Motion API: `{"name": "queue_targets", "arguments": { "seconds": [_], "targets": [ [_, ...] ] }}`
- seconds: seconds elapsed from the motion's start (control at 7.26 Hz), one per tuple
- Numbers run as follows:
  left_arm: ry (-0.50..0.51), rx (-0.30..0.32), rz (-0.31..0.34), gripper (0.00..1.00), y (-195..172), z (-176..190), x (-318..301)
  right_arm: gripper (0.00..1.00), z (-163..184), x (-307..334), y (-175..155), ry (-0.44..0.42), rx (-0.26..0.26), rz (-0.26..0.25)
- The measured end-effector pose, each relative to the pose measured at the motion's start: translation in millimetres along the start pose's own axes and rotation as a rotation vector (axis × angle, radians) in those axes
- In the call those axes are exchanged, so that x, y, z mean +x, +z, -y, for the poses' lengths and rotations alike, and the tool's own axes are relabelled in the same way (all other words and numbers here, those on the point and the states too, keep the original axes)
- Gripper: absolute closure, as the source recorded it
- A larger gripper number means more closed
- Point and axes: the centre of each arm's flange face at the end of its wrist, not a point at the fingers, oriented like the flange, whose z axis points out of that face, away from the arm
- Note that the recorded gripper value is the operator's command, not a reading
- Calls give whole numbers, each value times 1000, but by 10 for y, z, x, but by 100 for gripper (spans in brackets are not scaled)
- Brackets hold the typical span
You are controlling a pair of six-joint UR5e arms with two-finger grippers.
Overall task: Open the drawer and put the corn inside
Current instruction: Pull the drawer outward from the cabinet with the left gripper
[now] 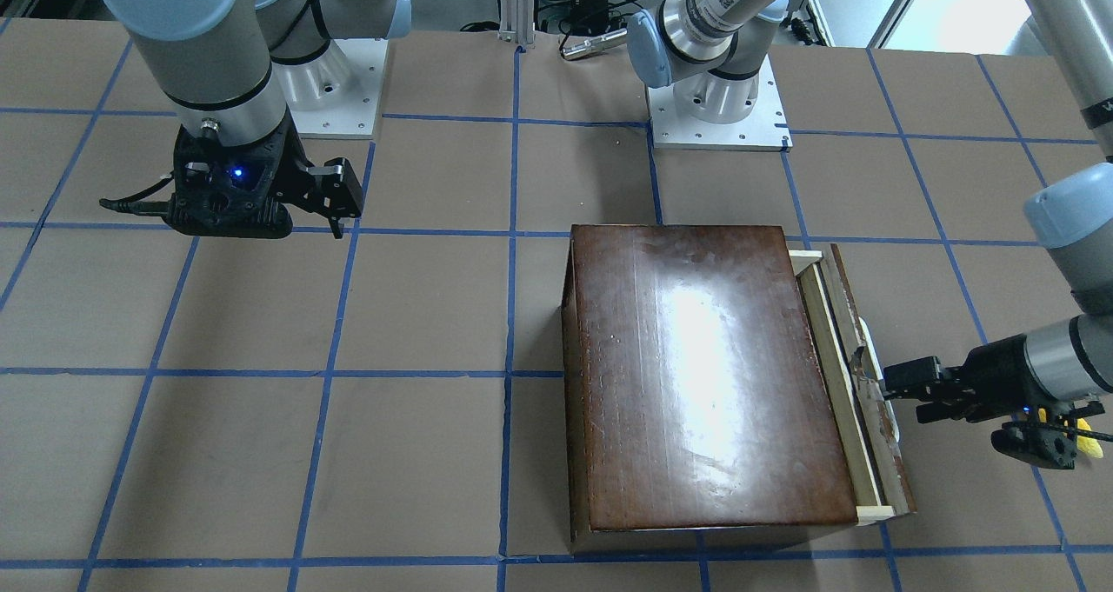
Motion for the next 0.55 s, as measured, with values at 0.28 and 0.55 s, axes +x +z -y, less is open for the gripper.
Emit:
{"name": "queue_targets", "arguments": {
  "seconds": [0.28,0.55],
  "targets": [
    [17,-7,15,0,-13,11,-49,0,0,0,0,0,0,0],
    [8,1,24,0,-86,-14,-171,0,0,0,0,0,0,0]
  ]
}}
